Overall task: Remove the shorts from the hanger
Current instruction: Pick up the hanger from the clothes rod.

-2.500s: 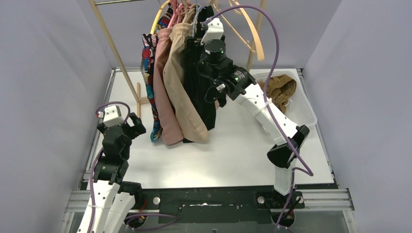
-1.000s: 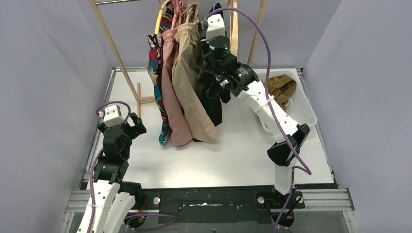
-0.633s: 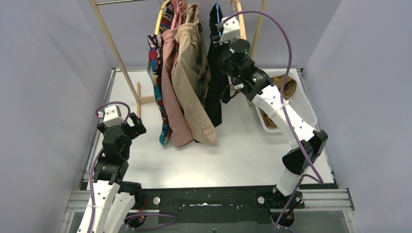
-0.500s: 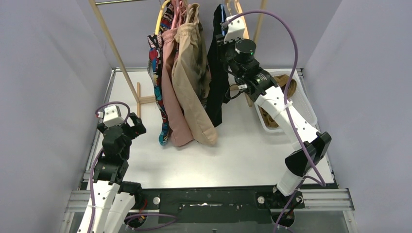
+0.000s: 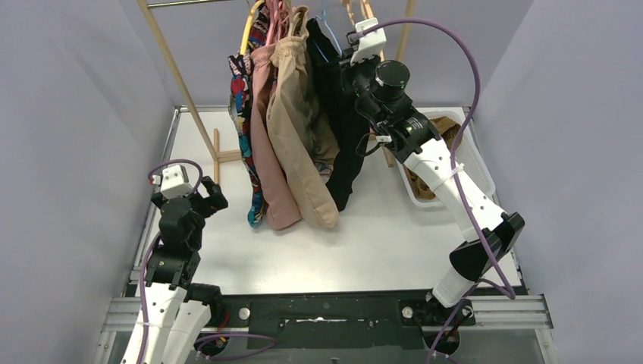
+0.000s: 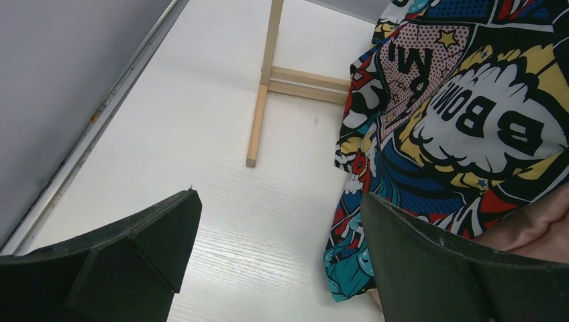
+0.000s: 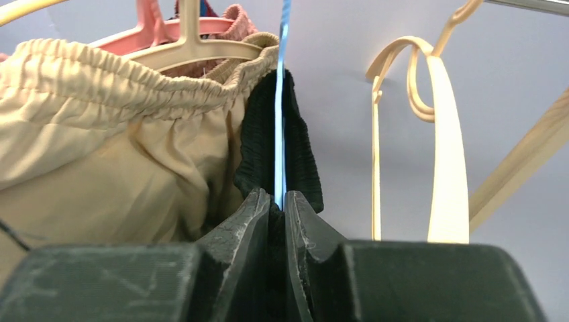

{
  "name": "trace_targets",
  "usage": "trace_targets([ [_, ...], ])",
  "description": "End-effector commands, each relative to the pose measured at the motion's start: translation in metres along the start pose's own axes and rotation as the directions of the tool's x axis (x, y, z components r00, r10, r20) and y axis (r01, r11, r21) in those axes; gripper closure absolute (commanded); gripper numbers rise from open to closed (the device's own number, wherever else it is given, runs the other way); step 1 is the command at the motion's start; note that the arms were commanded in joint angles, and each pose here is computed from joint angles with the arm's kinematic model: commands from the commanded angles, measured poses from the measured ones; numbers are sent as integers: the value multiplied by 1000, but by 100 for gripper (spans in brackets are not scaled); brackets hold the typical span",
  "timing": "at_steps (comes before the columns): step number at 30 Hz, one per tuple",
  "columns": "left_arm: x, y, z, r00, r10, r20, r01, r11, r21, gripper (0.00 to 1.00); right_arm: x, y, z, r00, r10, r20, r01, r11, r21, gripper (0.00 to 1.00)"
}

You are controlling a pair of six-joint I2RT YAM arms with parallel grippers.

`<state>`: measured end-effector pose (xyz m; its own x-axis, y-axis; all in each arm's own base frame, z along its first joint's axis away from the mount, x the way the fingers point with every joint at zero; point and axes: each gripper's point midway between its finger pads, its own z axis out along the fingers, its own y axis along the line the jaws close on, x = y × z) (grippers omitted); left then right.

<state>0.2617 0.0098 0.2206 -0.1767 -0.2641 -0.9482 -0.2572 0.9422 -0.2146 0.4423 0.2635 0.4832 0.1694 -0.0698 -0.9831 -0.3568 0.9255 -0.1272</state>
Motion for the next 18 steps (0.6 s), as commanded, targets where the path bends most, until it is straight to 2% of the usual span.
trace_targets([
  [1,-20,-4,-2,998,-29,63,28,1000,14,9,-61,-2,-23,990,59,129,-51,997,-66,100],
  [3,-20,-4,-2,998,-29,63,28,1000,14,9,-47,4,-19,996,56,62,-50,994,-94,86],
  [4,-20,-4,-2,998,-29,64,28,1000,14,9,-41,7,-18,998,56,39,-52,993,-108,83],
  [7,-19,-4,-2,998,-28,61,27,1000,15,9,-25,13,-15,998,58,-18,-60,990,-129,79],
  [13,-19,-4,-1,998,-27,61,26,1000,17,9,0,-6,-1,991,78,-107,-83,996,-40,68],
  [18,-19,-5,-1,998,-27,61,26,999,21,9,18,-9,11,974,100,-203,-111,993,-43,61],
])
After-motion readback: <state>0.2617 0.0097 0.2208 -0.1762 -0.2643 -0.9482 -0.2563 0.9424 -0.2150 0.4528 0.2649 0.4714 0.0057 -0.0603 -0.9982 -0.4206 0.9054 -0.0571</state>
